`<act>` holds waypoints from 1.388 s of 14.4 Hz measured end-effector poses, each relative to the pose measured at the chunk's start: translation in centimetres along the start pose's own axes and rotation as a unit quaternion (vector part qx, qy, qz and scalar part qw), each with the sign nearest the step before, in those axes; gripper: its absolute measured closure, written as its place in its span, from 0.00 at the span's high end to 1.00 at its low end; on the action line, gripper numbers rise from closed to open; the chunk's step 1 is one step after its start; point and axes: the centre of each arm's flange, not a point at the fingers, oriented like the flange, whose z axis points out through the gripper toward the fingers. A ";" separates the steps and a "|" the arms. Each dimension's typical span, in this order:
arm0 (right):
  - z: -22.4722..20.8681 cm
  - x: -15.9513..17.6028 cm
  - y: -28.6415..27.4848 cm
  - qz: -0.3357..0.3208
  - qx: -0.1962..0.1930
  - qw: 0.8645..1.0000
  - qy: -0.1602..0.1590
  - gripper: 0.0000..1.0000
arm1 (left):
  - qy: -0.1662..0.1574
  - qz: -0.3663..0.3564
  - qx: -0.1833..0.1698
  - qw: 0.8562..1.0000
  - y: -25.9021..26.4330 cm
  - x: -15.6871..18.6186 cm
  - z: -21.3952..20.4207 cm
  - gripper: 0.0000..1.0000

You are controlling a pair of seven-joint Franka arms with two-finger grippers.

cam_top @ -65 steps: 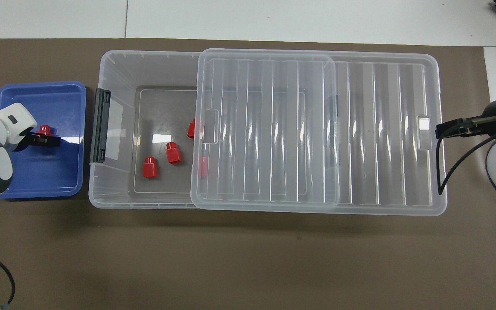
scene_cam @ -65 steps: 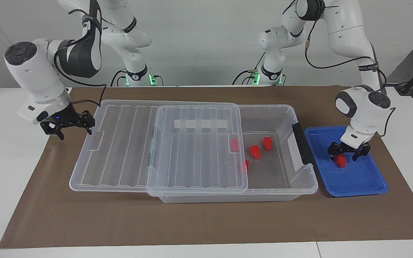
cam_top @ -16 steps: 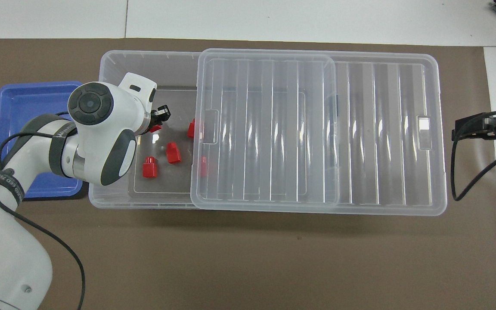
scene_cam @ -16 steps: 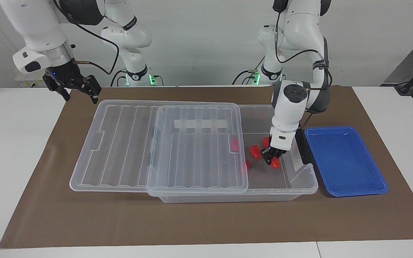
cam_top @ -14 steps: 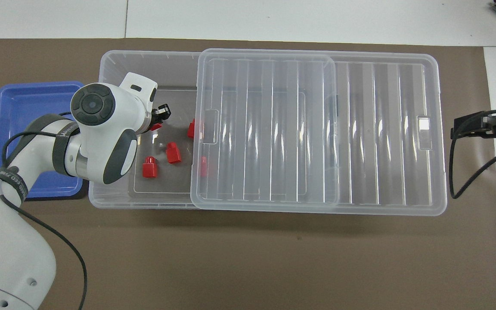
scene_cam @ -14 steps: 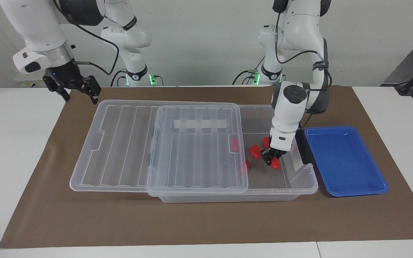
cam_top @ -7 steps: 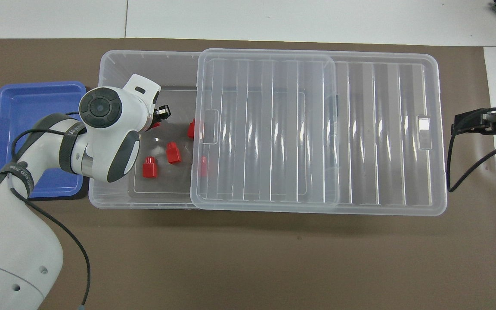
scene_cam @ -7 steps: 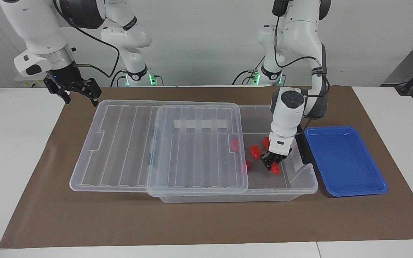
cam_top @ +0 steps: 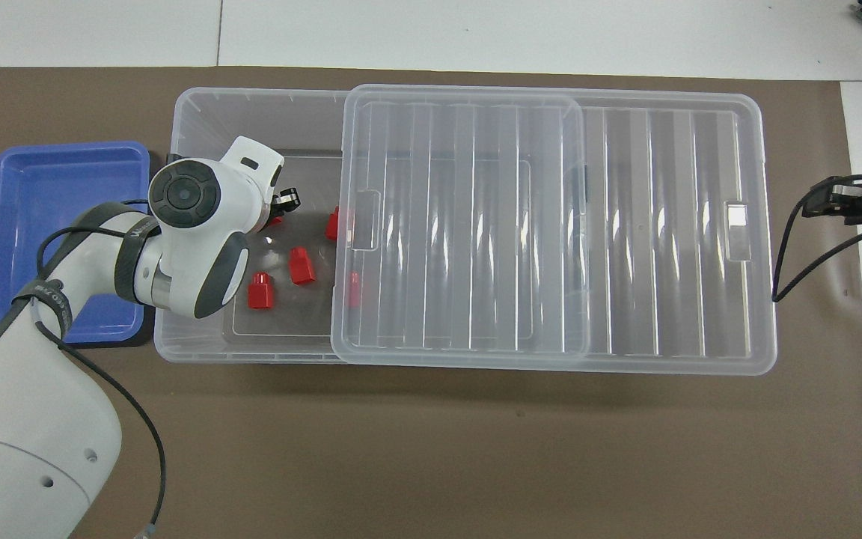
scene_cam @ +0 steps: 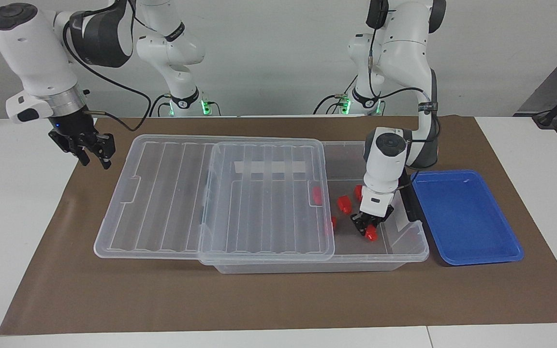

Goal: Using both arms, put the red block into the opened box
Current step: 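Lower the red block into the box and open the left gripper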

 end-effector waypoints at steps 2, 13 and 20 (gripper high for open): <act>1.4 0.7 0.7 0.007 -0.001 1.000 0.010 0.26 | 0.003 0.001 -0.002 1.000 -0.1 -0.2 0.2 0.36; 8.2 1.6 2.8 0.024 -0.008 1.000 0.013 0.01 | 0.004 0.002 -0.004 1.000 -0.1 -0.4 0.5 0.59; 8.5 1.5 1.0 0.009 -0.006 1.000 0.011 0.01 | -0.031 -0.001 0.028 0.999 0.3 1.0 -2.1 0.67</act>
